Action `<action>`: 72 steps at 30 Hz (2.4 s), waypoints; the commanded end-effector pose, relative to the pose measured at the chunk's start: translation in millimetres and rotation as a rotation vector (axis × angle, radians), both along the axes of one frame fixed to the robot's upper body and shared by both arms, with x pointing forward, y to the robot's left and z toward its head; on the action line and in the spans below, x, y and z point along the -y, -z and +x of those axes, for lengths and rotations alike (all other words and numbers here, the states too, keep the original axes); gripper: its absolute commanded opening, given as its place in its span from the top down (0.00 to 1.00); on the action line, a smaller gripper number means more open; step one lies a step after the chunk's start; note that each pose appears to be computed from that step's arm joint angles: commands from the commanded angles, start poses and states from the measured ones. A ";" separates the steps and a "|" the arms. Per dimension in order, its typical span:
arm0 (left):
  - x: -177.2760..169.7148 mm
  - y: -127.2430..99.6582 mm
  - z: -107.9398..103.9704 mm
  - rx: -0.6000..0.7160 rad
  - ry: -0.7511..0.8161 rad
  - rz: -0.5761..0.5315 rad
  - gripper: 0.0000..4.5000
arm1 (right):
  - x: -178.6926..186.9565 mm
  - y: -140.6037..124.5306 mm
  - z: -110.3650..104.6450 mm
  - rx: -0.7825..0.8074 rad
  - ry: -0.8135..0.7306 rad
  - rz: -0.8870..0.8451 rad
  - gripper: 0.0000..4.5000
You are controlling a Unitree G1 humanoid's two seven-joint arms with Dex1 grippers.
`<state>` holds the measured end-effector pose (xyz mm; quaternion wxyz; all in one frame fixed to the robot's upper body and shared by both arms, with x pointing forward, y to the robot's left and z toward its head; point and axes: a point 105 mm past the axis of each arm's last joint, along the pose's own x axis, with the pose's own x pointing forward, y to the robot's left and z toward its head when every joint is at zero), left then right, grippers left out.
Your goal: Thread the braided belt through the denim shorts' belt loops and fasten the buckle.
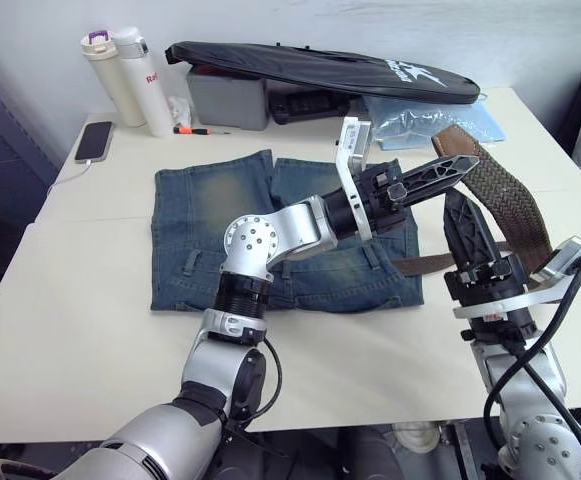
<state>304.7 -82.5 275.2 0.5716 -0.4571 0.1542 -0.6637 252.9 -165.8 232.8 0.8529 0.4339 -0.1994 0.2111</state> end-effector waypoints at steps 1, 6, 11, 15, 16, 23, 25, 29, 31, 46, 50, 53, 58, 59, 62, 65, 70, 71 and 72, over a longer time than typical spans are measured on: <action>23.3 -19.5 -19.6 0.017 0.059 -0.088 1.00 | 11.5 -13.1 0.3 0.090 0.100 0.047 0.02; 22.7 -14.6 -10.3 0.009 0.008 -0.063 1.00 | 15.4 -21.6 -2.6 0.147 0.131 0.104 0.02; 22.3 -11.4 -6.9 0.005 -0.009 -0.048 1.00 | 20.0 -24.0 -3.4 0.165 0.151 0.139 0.02; 24.3 -9.2 -6.9 0.004 -0.013 -0.038 1.00 | 16.3 -22.8 -1.0 0.159 0.135 0.123 0.02; 25.5 -9.8 -7.0 0.006 -0.014 -0.036 1.00 | 13.1 -21.7 0.0 0.154 0.123 0.104 0.07; 33.9 -13.7 -11.1 0.037 0.004 -0.023 1.00 | 10.1 -18.7 6.1 0.140 0.121 0.069 0.78; 34.9 -11.3 -13.5 0.042 0.014 -0.013 1.00 | 11.7 -18.5 7.4 0.139 0.129 0.071 0.99; 34.6 -7.5 -14.6 0.046 0.017 -0.002 1.00 | 17.9 -18.7 8.7 0.140 0.151 0.086 0.99; 33.5 -5.5 -13.1 0.054 0.006 0.011 1.00 | 20.9 -18.8 9.0 0.139 0.161 0.088 0.99; -42.8 38.9 34.0 0.762 -0.324 0.492 0.00 | 64.6 8.3 11.2 -0.178 0.091 -0.362 1.00; -65.3 54.2 26.7 0.893 -0.249 0.600 0.00 | 72.9 10.6 13.6 -0.229 0.045 -0.500 1.00; -74.0 68.1 21.2 0.919 -0.188 0.647 0.00 | 74.7 6.3 16.1 -0.225 0.031 -0.529 1.00; -67.8 118.5 7.3 1.137 -0.039 0.802 0.00 | 71.8 -9.1 11.7 -0.187 -0.004 -0.567 1.00; -65.8 124.8 5.8 1.175 -0.022 0.813 0.00 | 72.2 -10.7 10.8 -0.186 -0.005 -0.575 1.00; -54.8 153.5 1.0 1.280 0.076 0.853 0.00 | 80.6 -18.3 6.0 -0.199 0.049 -0.591 1.00; -45.2 178.1 14.0 1.363 0.089 0.952 0.00 | 81.1 -24.7 -1.4 -0.191 0.079 -0.598 1.00; -36.7 192.8 25.5 1.372 0.112 0.995 0.12 | 79.2 -20.1 -10.6 -0.210 0.117 -0.592 1.00; -36.0 193.8 23.5 1.374 0.137 0.984 0.16 | 79.2 -17.5 -12.9 -0.218 0.124 -0.591 1.00; -35.7 194.2 22.3 1.375 0.152 0.976 0.25 | 79.0 -15.9 -14.4 -0.223 0.128 -0.590 1.00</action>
